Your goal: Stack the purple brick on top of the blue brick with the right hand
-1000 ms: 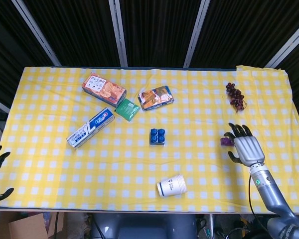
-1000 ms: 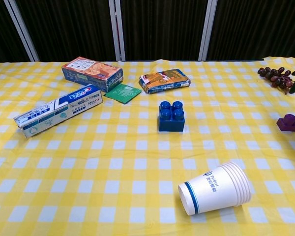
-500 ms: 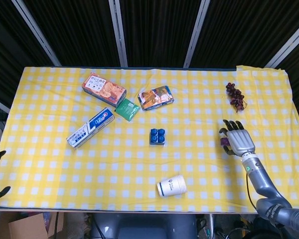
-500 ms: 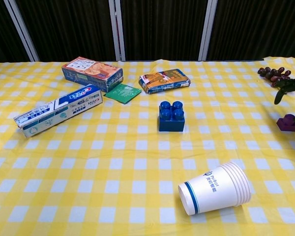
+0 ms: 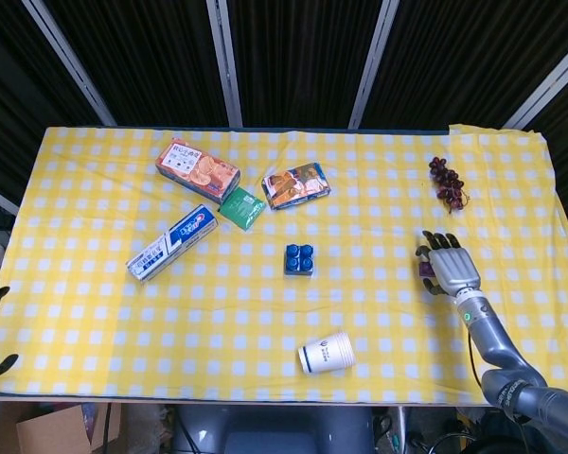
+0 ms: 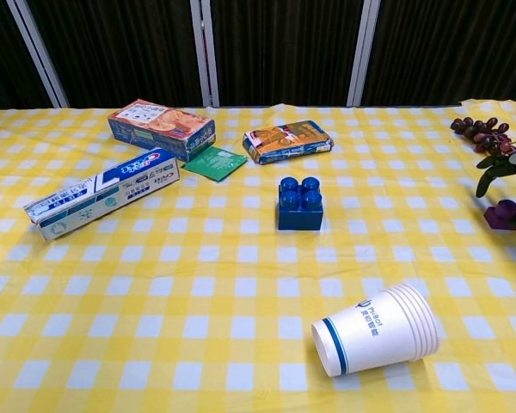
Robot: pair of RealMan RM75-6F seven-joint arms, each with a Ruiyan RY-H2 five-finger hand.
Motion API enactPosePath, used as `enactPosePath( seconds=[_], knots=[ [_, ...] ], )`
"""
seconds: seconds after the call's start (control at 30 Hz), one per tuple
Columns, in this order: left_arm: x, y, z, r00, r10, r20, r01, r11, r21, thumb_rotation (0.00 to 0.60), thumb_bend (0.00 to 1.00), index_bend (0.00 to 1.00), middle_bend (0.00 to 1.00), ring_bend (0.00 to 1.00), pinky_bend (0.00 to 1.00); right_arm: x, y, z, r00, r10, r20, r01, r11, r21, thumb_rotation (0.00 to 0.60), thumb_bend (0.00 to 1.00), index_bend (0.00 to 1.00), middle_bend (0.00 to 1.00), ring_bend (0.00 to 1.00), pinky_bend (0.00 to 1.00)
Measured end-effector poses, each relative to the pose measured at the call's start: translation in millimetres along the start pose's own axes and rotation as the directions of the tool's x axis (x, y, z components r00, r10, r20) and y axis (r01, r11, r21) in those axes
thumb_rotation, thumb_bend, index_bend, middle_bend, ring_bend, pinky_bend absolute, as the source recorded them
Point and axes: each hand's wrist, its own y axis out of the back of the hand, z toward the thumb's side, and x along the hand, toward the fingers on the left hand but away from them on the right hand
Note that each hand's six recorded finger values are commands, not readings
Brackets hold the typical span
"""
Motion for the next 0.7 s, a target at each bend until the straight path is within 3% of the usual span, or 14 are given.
enactPosePath(
  seconds=[0.7],
  knots=[
    [1.4, -4.9, 7.8, 1.0, -0.006, 0.005, 0.005, 1.0, 0.031, 0.6, 0.0, 0.12, 0.0, 0.0, 0.04, -6.6, -13.8, -20.6, 1.0, 0.015, 0.021, -0.015, 0.999, -0.039, 0.6, 0.44, 0.36, 0.0, 0.0, 0.0]
  ],
)
